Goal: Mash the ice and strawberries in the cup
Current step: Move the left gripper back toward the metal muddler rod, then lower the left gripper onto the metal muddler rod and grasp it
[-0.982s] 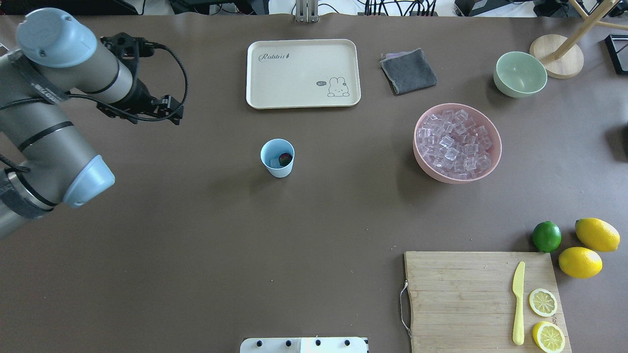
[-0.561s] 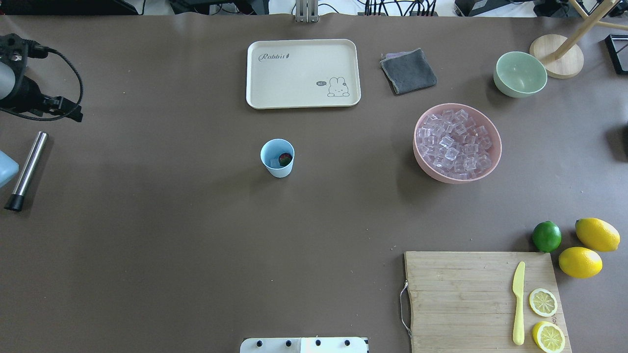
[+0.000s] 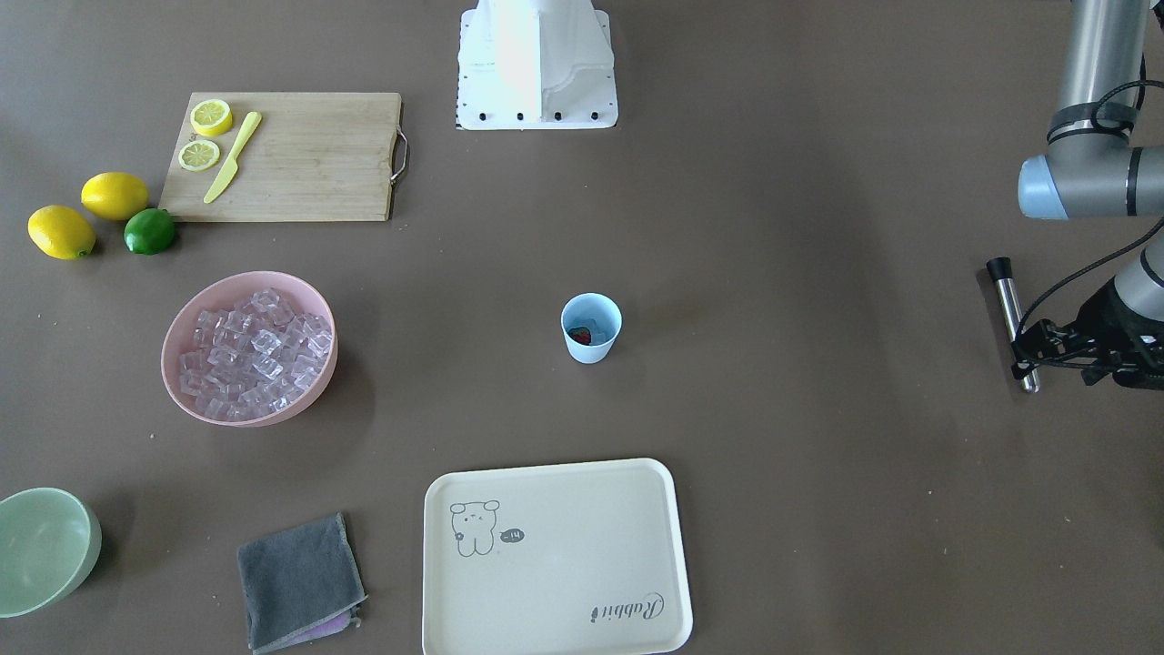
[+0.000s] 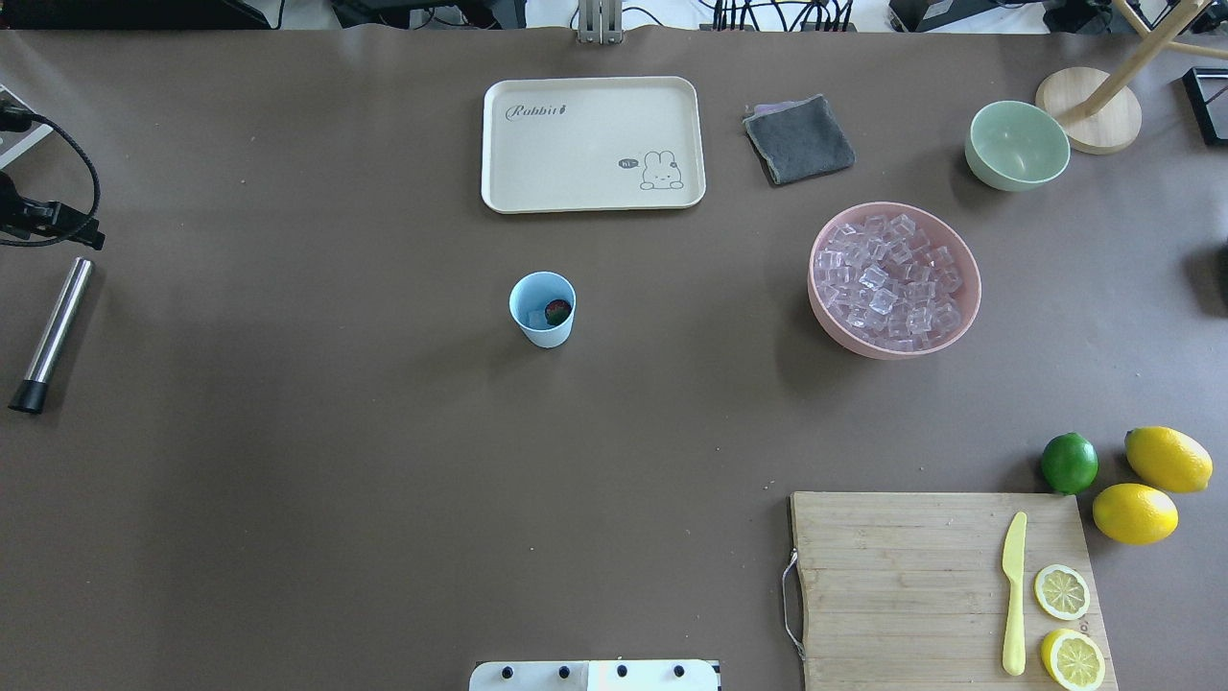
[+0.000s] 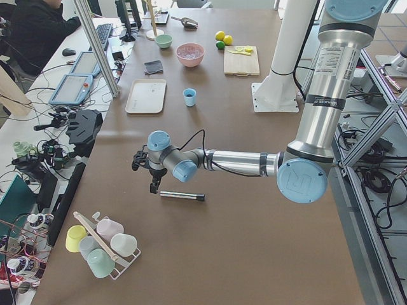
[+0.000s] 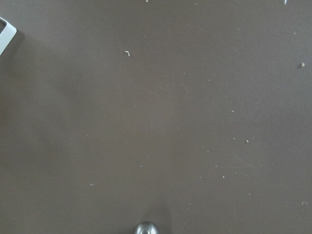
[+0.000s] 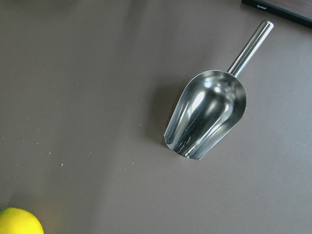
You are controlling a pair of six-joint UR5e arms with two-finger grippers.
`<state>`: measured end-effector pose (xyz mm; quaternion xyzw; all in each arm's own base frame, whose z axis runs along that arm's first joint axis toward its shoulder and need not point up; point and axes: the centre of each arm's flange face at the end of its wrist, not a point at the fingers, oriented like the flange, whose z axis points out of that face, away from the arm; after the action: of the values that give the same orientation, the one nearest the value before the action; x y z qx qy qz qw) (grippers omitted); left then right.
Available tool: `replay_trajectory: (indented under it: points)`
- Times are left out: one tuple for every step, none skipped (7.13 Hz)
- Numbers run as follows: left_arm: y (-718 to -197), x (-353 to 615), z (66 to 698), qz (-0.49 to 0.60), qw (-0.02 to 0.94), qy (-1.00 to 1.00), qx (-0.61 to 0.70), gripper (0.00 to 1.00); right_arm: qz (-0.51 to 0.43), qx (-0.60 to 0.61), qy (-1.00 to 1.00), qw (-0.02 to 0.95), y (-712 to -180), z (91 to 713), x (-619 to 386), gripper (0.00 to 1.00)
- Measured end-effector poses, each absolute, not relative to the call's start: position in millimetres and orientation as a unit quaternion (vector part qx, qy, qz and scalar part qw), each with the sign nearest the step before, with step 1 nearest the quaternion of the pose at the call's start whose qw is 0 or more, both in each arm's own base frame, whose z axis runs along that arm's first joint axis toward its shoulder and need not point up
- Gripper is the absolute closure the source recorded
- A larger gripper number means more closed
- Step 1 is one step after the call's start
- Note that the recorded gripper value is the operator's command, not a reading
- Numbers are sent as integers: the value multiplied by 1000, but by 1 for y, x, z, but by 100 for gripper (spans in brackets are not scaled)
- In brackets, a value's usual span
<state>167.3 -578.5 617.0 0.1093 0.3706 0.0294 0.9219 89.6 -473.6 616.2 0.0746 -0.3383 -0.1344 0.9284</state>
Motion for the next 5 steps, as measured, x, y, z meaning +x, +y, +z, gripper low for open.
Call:
replay_trajectory:
  points:
    - [-572,166,627,30,923,369,104,3,-135,75,-339,928,-473,616,90,1]
    - [-565,164,637,30,924,369,100,3,-135,75,-339,928,-473,616,89,1]
    - [-558,164,642,32,922,374,98,3,-135,75,-339,928,-472,616,89,1]
    - [-551,163,647,34,919,381,94,3,-135,76,-339,928,-471,616,90,1]
    - [-545,163,650,38,917,387,91,3,-133,78,-338,928,-471,615,92,1]
